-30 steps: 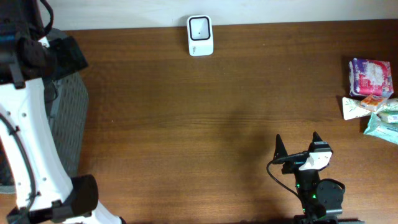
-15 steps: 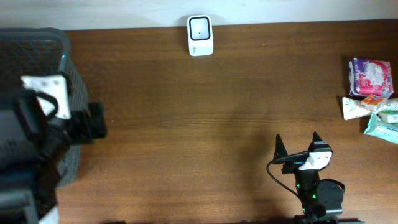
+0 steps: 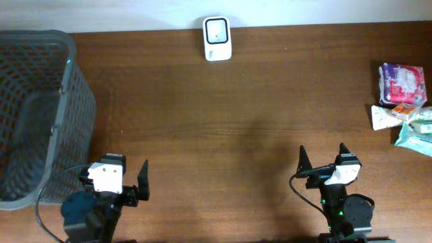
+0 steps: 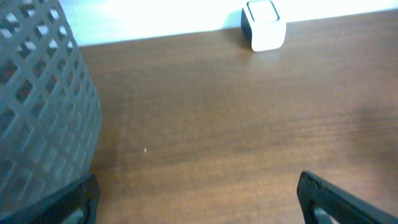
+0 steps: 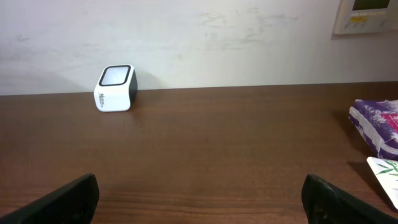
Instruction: Scan the item barcode
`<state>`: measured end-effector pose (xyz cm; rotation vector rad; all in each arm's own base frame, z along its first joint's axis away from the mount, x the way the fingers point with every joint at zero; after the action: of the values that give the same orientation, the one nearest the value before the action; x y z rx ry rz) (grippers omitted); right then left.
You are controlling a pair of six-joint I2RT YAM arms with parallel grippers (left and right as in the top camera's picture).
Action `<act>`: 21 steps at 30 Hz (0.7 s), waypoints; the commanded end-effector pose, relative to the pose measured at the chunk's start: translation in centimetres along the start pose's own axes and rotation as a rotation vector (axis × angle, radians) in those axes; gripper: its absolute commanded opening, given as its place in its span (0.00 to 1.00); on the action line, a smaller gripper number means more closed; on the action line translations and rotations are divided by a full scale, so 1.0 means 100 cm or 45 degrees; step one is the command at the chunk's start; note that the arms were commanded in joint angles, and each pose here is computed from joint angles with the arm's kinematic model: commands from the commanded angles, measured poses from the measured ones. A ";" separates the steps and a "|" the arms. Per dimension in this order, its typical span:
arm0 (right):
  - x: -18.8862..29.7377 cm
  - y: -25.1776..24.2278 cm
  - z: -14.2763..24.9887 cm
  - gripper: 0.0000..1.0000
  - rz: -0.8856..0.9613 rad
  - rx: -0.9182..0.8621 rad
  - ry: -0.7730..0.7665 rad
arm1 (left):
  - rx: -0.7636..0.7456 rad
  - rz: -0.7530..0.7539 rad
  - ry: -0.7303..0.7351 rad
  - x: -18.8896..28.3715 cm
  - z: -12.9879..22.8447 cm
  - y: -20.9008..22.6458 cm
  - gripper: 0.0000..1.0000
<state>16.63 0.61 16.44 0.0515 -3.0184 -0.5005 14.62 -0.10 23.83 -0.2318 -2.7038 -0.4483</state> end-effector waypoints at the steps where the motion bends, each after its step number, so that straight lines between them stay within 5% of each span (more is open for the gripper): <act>1: 0.000 -0.001 0.002 0.99 0.007 0.010 0.001 | -0.045 -0.032 -0.108 -0.015 0.014 -0.003 0.99; 13: 0.000 -0.001 0.002 0.99 0.007 0.010 0.001 | -0.187 -0.301 -0.703 -0.026 0.019 -0.002 0.99; 18: 0.000 -0.001 0.002 0.99 0.007 0.010 0.001 | -0.183 -0.302 -0.693 -0.028 0.024 -0.003 0.99; 21: 0.000 -0.001 0.002 0.99 0.007 0.010 0.001 | -0.139 -0.221 -0.505 -0.041 0.046 -0.010 0.99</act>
<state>16.63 0.61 16.44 0.0515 -3.0184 -0.5005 16.43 0.11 20.00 -0.0970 -3.2148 -0.6969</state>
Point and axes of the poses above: each gripper's point midway between its finger pads, its own x axis back along the fingers, its own y axis along the line the jaws close on, z = x × y, the point moved 8 cm from there along x, back along the fingers, and after that the axes turned 15 degrees about -x, right-handed, at the moved point
